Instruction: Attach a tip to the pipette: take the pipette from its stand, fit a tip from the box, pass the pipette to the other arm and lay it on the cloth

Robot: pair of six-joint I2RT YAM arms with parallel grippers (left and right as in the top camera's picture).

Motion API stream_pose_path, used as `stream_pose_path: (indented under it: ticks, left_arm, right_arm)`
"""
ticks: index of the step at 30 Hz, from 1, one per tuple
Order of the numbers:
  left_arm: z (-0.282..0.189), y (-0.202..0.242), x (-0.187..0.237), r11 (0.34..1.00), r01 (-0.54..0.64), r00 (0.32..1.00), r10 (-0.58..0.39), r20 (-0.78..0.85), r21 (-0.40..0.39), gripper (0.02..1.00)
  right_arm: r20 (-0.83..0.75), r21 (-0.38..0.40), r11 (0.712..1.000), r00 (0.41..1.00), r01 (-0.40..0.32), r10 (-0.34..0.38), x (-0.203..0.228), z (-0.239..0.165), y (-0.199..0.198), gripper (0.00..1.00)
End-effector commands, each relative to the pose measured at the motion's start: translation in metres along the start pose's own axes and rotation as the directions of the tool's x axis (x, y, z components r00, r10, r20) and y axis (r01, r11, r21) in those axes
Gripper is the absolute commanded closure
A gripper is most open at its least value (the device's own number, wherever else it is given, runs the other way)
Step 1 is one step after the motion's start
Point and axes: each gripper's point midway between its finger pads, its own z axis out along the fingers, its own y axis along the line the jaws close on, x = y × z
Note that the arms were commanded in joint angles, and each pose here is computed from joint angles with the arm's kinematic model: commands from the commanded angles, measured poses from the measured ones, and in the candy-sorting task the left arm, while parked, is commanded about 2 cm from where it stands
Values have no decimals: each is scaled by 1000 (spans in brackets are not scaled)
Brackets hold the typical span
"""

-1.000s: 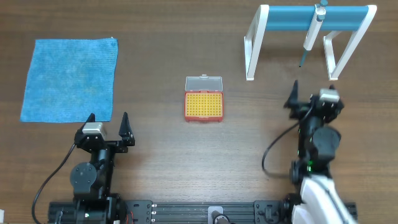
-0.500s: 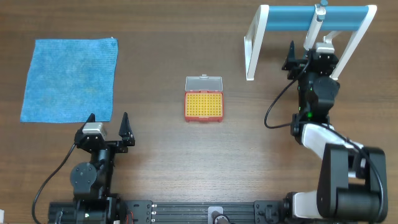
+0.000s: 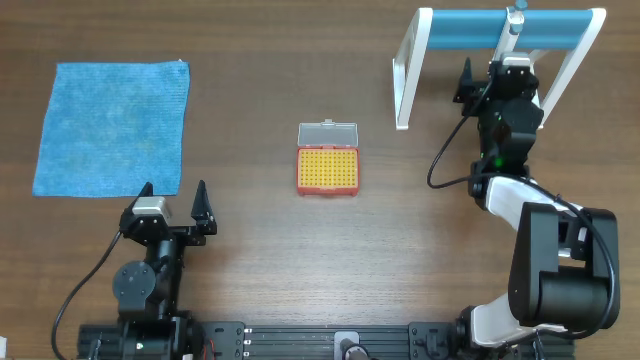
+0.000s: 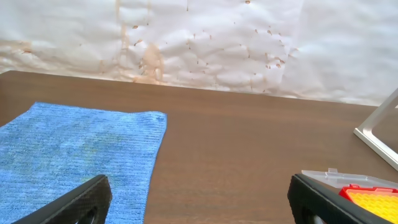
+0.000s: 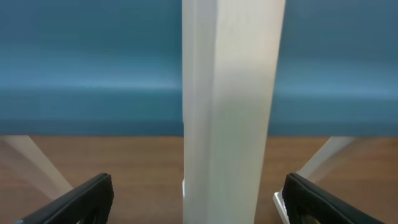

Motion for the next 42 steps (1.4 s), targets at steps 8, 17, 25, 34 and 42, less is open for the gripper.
stream_pose_path:
  ticks: [8,17,25,34,42]
  left_arm:
    - [0,3,1,1000,9,1000,-9,0,-15,102]
    - [0,3,1,1000,9,1000,-9,0,-15,102]
    - [0,3,1,1000,9,1000,-9,0,-15,102]
    - [0,3,1,1000,9,1000,-9,0,-15,102]
    - [0,3,1,1000,9,1000,-9,0,-15,102]
  right_arm:
    - [9,0,1000,1000,17,-17,-7,7,-5,132]
    - [10,0,1000,1000,17,-17,-7,7,-5,194]
    - [15,1,1000,1000,17,-17,-9,7,-5,202]
    - [23,2,1000,1000,17,-17,-11,7,-5,720]
    - [24,2,1000,1000,17,-17,-11,7,-5,921]
